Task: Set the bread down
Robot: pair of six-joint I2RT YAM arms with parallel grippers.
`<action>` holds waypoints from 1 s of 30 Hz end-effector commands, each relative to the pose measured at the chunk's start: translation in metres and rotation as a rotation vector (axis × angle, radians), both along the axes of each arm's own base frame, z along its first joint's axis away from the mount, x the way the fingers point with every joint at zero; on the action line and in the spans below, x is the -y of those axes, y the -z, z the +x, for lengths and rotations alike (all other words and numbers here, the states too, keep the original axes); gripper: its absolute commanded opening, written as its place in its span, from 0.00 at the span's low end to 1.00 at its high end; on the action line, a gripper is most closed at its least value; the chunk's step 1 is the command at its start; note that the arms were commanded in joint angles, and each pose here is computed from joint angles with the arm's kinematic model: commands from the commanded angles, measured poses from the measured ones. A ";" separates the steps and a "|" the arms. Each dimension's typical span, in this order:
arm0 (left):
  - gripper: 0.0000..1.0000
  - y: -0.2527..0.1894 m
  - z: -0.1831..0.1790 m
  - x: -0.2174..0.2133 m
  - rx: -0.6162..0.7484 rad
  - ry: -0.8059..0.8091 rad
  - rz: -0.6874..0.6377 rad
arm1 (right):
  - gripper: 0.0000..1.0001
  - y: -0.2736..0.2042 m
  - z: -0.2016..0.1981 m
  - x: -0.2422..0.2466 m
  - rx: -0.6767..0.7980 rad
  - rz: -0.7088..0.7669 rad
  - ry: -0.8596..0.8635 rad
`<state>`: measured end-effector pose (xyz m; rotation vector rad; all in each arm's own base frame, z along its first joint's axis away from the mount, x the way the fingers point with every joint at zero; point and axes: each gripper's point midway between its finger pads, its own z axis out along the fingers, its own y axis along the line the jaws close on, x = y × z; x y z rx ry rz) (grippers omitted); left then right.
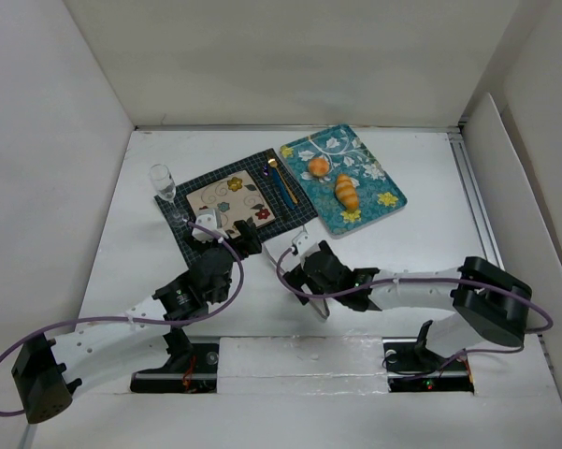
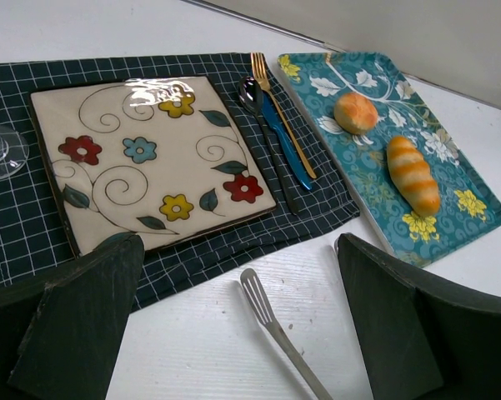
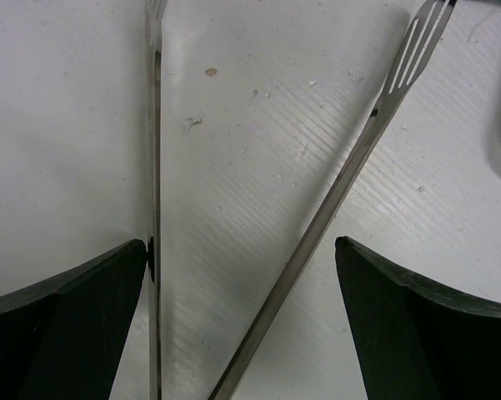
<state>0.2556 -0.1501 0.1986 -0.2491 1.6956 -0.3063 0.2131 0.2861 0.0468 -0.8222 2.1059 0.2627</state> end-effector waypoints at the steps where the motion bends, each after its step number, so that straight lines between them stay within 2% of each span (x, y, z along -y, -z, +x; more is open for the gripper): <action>1: 0.99 -0.024 0.004 0.004 0.046 -0.002 -0.051 | 1.00 -0.006 0.008 -0.009 0.016 0.070 0.029; 7: 0.99 -0.025 0.004 0.002 0.049 -0.008 -0.054 | 1.00 0.002 0.012 -0.009 -0.009 0.123 0.020; 17: 0.99 -0.025 0.003 0.001 0.050 -0.009 -0.051 | 0.99 0.029 0.009 -0.011 -0.059 0.076 0.007; 25: 0.99 -0.027 0.002 -0.001 0.056 -0.011 -0.063 | 0.85 0.039 0.006 -0.005 -0.086 0.052 0.036; 27: 0.99 -0.027 0.002 -0.002 0.058 -0.014 -0.065 | 0.79 0.034 0.006 -0.004 -0.079 0.065 0.039; 30: 0.99 -0.026 0.002 -0.002 0.057 -0.015 -0.065 | 0.76 0.010 0.009 -0.003 -0.043 0.091 0.038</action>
